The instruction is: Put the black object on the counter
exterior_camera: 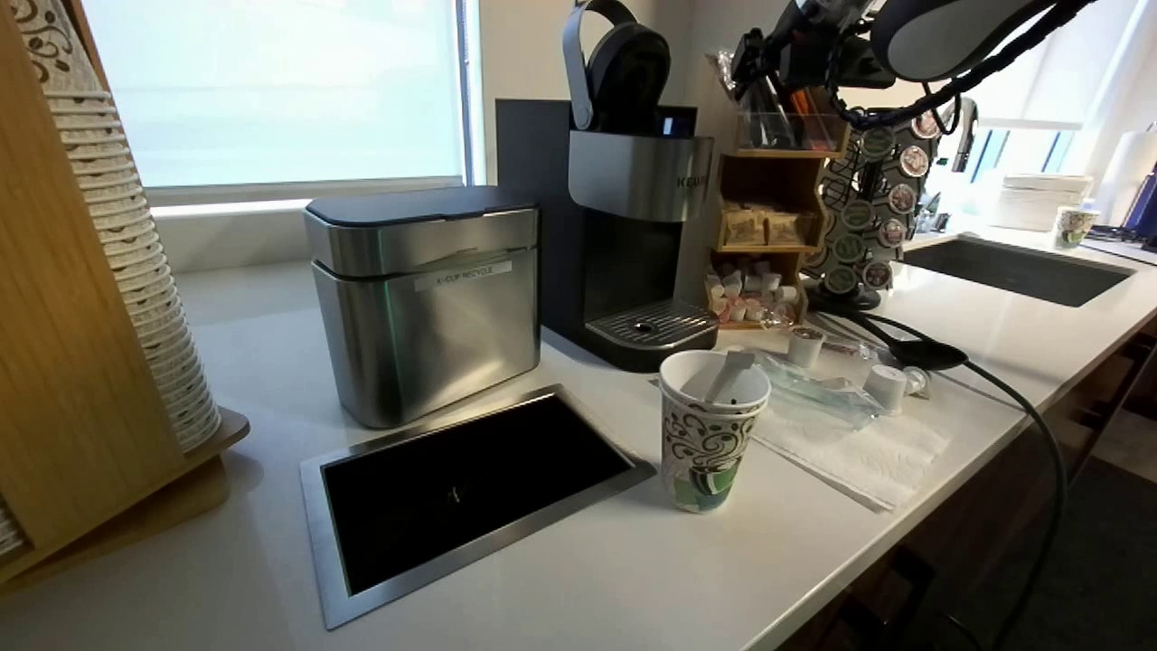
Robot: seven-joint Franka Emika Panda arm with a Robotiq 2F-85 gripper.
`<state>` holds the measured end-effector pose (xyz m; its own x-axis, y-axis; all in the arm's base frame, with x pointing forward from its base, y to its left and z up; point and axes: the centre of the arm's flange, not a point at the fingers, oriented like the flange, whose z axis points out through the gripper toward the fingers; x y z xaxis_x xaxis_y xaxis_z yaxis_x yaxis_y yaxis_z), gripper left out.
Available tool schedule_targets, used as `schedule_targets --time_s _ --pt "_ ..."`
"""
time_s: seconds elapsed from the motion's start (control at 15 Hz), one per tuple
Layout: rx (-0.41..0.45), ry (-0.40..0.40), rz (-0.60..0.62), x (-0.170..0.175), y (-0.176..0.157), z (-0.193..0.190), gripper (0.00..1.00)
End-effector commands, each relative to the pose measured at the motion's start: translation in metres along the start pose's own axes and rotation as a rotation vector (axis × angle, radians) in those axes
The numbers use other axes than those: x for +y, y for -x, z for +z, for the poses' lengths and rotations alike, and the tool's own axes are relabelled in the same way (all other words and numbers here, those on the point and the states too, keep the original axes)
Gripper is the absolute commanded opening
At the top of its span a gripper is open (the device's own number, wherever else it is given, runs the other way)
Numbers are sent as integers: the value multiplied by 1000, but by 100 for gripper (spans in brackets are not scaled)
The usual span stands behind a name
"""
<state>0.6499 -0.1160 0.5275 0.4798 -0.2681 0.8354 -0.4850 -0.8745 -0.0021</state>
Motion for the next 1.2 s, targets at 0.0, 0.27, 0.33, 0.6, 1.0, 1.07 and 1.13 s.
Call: schedule_targets --time_s 0.0,0.27,0.33,0.6,1.0,1.07,1.13 --pt "1 6 4 -3 5 -3 42" --pt "18 6 -10 -6 2 -18 13" --pt "20 10 -15 -7 1 -22 8" --pt "26 25 -36 -10 -4 -34 4" --pt "36 84 -54 -2 -10 -59 6" --pt "53 92 -53 1 -12 -65 6" --pt "66 94 -56 3 -13 -75 6"
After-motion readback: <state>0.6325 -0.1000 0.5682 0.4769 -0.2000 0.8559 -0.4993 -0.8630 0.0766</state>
